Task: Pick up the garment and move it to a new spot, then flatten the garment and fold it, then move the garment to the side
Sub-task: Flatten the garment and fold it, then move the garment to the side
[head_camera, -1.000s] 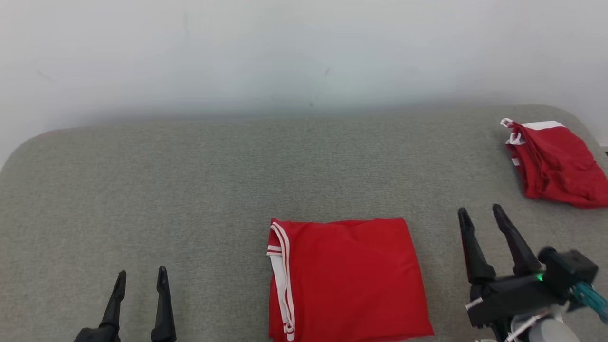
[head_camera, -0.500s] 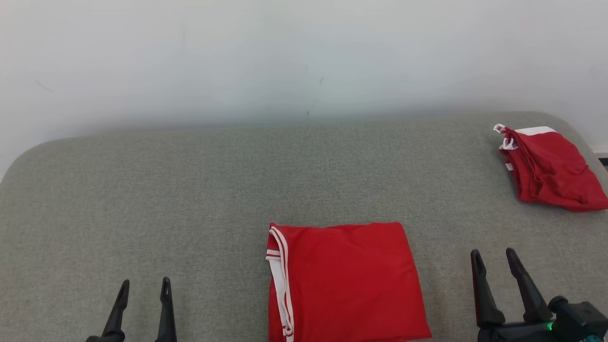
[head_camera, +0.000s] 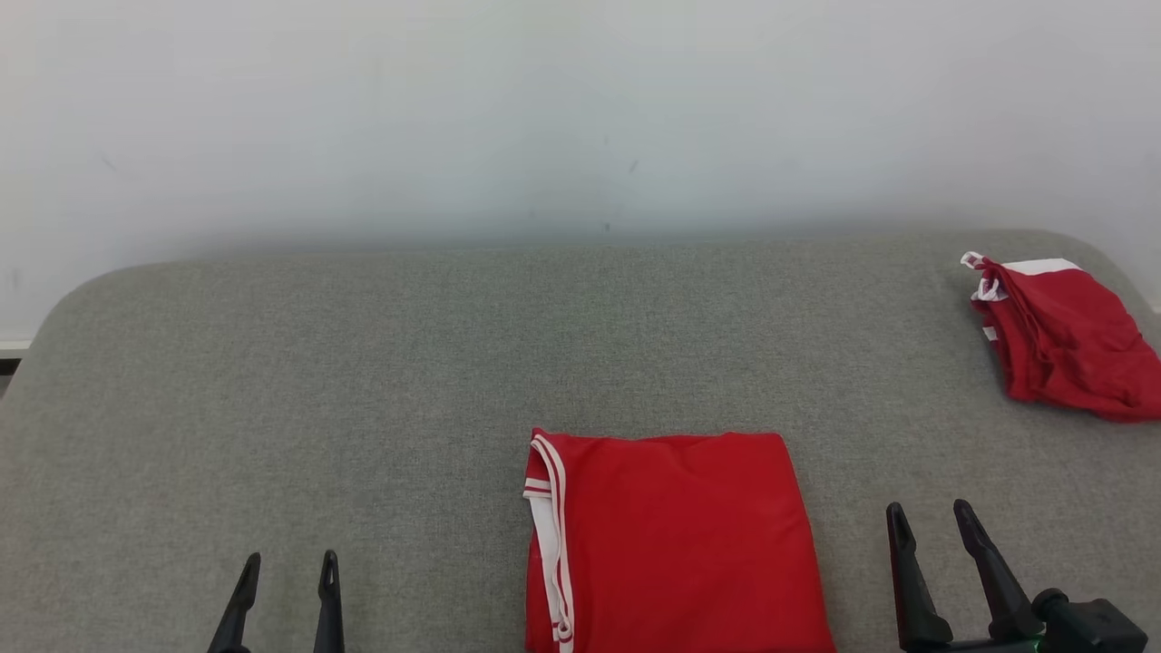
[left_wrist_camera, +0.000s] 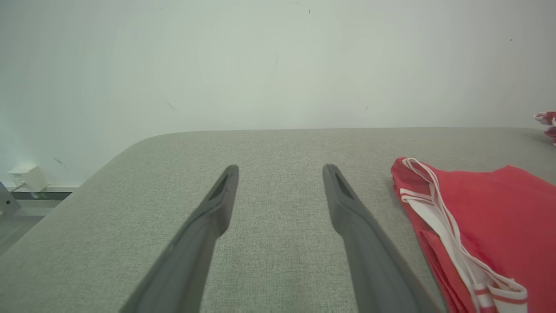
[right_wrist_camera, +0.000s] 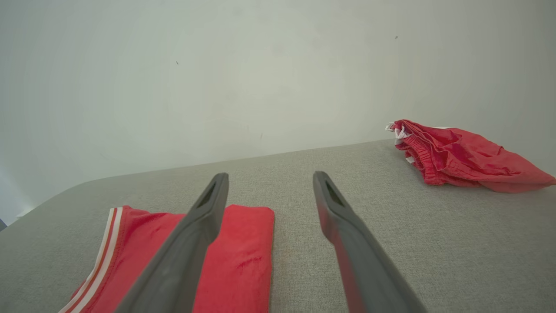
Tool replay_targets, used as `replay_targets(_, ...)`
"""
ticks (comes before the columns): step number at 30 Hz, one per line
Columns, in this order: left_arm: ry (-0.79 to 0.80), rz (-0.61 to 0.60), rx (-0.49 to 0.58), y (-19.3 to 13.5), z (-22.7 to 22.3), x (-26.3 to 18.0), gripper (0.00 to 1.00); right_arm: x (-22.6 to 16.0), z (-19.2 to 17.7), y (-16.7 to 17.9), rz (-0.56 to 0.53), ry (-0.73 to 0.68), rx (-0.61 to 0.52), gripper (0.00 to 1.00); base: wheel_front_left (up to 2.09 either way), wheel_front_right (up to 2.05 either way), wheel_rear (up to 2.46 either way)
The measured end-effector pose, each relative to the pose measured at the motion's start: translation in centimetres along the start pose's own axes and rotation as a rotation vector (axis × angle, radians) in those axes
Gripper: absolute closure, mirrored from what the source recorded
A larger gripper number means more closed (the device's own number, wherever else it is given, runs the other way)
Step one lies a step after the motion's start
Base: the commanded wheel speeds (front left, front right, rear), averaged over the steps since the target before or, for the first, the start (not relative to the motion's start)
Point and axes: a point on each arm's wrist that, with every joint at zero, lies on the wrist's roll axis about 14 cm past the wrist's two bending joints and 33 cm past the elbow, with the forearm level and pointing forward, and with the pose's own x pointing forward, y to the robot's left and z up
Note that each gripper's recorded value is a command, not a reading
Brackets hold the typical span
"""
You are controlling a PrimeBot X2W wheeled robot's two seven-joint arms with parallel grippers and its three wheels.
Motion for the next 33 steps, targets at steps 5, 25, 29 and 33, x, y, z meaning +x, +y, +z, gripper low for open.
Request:
replay_targets(5,0.005,0.007,0.003,0.2,-0.1,-0.2,0.0,0.0,-0.3,0.1,0.003,0.011,-0.002,0.0,0.0,0.0,0.0)
replay_targets(25,0.023,0.025,-0.009,0.5,-0.7,-0.3,0.0,5.6,-4.5,1.3,0.058,0.271,-0.033,0.0,0.0,0.0,0.0)
replay_targets(29,0.021,0.038,-0.016,0.9,-0.7,-0.2,0.0,6.6,-6.6,1.4,0.067,0.364,-0.043,0.0,0.0,0.0,0.0)
replay_targets(33,0.036,0.058,-0.023,1.3,-1.1,-0.4,0.0,6.4,-9.6,1.1,0.058,0.475,-0.043,0.0,0.0,0.0,0.0)
